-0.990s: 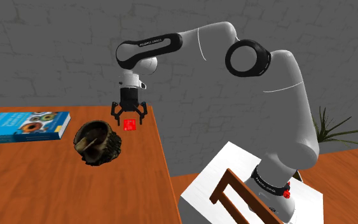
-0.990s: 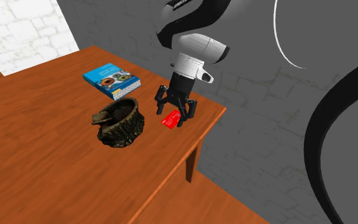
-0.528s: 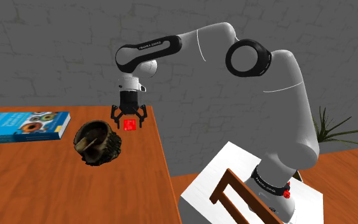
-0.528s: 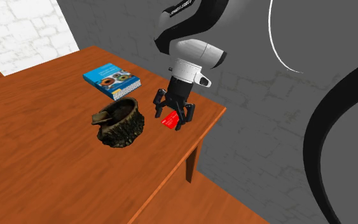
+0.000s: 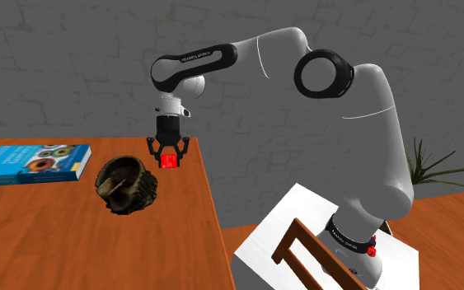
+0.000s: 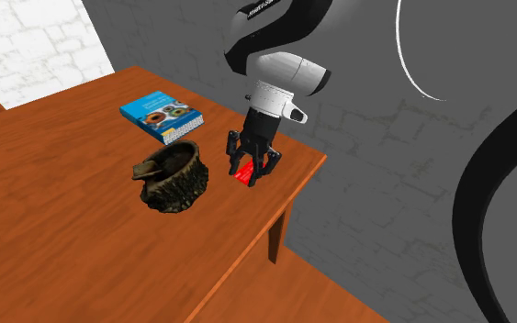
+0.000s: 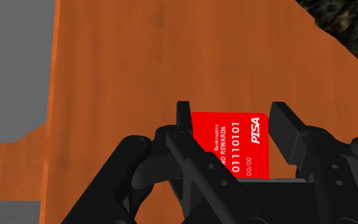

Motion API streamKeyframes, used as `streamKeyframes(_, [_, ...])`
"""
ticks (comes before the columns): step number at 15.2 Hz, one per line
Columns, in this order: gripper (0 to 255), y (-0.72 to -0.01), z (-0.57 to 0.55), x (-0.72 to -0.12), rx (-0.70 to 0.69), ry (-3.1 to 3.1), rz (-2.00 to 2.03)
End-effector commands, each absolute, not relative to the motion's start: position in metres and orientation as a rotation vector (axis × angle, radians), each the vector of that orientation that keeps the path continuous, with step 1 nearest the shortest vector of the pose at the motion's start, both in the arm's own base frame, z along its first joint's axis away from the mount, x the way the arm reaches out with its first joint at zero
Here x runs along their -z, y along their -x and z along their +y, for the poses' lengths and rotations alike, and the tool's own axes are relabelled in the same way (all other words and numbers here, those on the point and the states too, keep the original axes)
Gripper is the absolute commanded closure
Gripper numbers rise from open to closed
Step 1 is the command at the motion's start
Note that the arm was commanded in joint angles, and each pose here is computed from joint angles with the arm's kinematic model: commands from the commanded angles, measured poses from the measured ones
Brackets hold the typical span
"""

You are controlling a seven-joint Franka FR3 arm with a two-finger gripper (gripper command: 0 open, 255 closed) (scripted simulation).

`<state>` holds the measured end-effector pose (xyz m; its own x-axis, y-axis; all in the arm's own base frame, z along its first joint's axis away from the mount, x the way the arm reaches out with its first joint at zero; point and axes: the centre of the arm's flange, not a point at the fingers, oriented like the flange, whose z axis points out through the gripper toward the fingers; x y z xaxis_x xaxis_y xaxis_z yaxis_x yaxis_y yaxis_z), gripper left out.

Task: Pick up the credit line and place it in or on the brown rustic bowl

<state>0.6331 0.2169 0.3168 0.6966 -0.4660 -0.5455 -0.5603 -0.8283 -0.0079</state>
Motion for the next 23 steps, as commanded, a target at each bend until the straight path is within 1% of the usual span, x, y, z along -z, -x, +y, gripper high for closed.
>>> streamKeyframes(1, [255,-0.631,0.220,-0.310,-0.816,2.731,0.830])
streamKeyframes(4, [255,-0.633,0.221,-0.310,-0.816,2.731,0.830])
streamKeyframes(23, [255,-0.633,0.221,-0.410,-0.816,2.731,0.830])
